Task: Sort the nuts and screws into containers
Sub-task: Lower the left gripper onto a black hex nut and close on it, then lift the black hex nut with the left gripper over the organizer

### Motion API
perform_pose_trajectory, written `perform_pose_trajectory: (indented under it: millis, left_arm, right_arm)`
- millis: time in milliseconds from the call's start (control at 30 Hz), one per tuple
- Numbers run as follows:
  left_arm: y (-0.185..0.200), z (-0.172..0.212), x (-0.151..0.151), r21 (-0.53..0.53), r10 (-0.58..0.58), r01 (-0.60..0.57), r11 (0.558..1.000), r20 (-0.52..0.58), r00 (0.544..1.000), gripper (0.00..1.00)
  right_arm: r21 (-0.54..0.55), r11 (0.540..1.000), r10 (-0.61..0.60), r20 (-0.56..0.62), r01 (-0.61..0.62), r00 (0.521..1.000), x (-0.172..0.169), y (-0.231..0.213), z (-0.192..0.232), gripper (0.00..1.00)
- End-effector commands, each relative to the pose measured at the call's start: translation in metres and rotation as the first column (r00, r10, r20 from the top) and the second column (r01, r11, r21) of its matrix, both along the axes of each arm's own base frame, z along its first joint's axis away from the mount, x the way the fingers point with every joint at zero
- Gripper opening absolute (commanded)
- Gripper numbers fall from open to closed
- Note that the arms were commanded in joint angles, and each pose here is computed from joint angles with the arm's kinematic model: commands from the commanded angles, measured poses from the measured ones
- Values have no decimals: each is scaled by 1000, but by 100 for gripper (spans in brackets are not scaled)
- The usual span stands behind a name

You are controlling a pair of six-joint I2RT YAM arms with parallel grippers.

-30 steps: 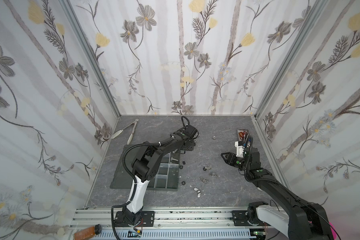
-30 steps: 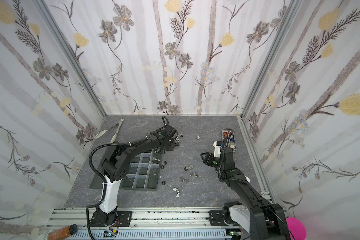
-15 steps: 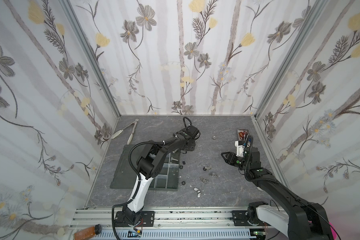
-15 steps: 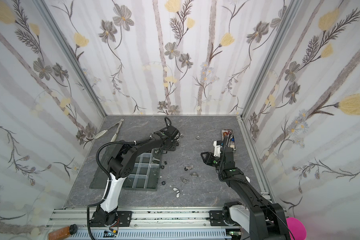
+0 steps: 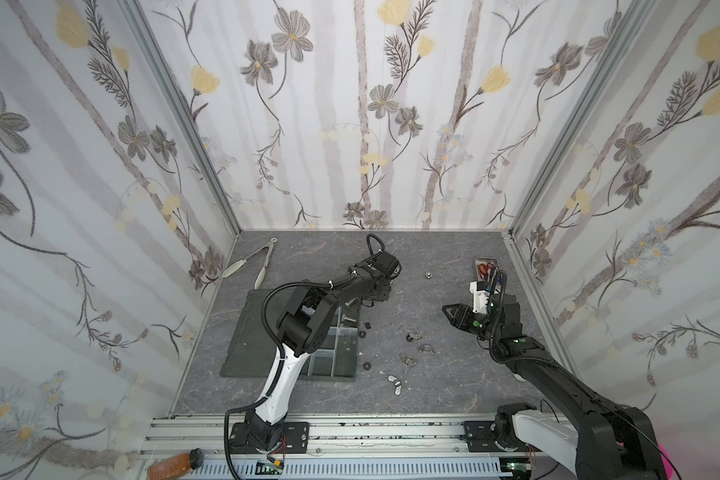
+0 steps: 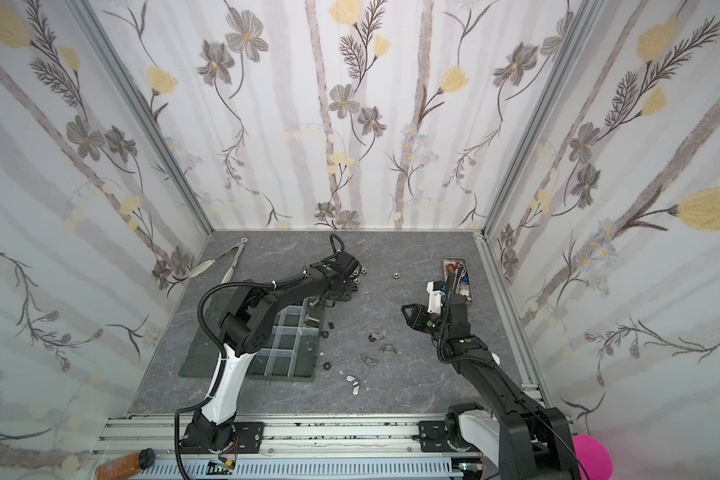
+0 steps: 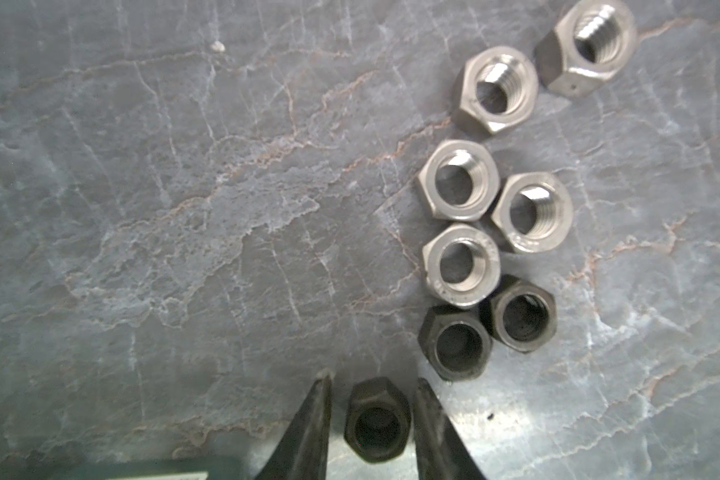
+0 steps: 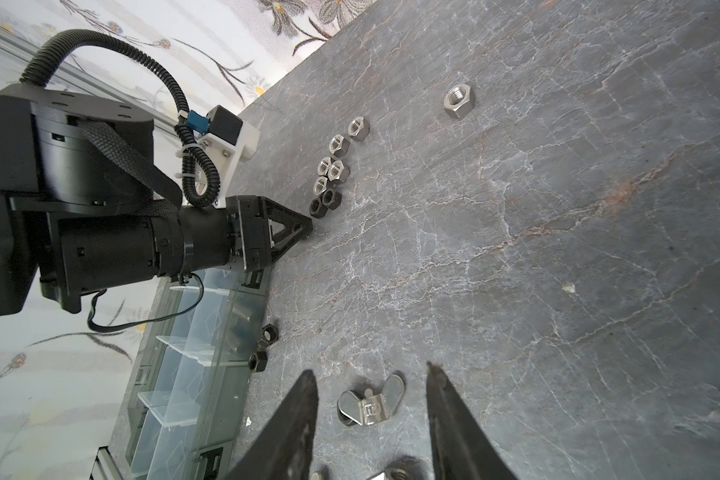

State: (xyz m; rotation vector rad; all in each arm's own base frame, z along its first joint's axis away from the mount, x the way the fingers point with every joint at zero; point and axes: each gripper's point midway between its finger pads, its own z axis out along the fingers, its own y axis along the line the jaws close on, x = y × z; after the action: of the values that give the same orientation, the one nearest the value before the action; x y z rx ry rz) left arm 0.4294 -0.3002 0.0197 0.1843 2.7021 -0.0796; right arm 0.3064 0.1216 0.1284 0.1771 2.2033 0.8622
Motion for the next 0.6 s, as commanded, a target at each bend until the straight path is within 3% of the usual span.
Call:
perform_pose_trajectory:
  millis: [0, 300, 567]
  left_arm:
    - [0, -5, -2, 3, -1, 1, 1000, -17, 1000, 29]
    - [0, 2, -4, 1, -4, 4, 1000, -1, 1000, 21]
    - [-4, 46, -5, -76, 4, 2, 997, 73, 997, 20]
  right_arm:
    - [2, 1000, 8, 23, -8, 1000, 1, 1, 6, 44]
    - [-1, 1000, 5, 24, -5, 1000, 0, 0, 7, 45]
    - [-7, 1000, 3, 23, -3, 1000, -2, -1, 10, 45]
